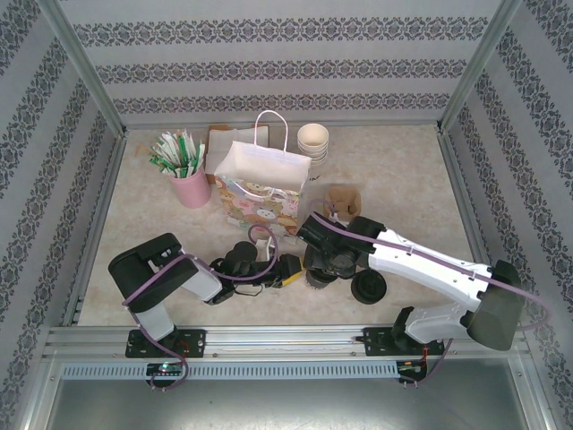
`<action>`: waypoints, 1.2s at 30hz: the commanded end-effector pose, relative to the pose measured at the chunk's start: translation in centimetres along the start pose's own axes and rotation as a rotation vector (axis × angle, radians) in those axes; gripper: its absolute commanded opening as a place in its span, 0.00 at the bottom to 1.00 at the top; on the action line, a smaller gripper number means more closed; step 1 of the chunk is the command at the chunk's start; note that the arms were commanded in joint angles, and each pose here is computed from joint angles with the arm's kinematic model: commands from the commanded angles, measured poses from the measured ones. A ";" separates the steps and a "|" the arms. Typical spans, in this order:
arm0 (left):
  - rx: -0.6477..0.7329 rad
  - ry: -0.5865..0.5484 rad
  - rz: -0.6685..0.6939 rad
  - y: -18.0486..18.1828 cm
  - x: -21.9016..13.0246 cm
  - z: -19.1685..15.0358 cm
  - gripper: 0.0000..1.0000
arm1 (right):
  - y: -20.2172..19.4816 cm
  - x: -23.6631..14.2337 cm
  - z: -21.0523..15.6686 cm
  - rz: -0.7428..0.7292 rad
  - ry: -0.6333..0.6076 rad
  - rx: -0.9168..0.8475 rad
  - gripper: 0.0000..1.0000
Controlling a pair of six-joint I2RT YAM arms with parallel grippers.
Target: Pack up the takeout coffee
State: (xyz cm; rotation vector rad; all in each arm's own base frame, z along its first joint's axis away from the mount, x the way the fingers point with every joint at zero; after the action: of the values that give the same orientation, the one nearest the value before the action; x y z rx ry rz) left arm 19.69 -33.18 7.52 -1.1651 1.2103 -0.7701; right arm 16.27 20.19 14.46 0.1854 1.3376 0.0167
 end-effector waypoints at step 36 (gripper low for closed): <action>0.120 -0.044 -0.139 -5.3 -1.9 -1.1 0.61 | -0.5 -0.1 1.9 0.014 -0.027 0.304 0.64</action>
State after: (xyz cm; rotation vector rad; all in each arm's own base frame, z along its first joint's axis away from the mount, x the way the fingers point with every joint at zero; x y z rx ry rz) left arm 19.46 -32.60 13.27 -1.1958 1.0394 -0.8728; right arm 17.80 19.50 14.66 0.3836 1.3199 -0.1475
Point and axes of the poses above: each hand's point on the last joint's axis, 136 mm out from that joint toward the fingers, its own x axis out along the fingers, its own y axis along the line the jaws close on, z = x × y, the point moved 1 cm from there along -x, back along the fingers, and after that the axes turned 6 degrees about -x, right-handed, at the moved point
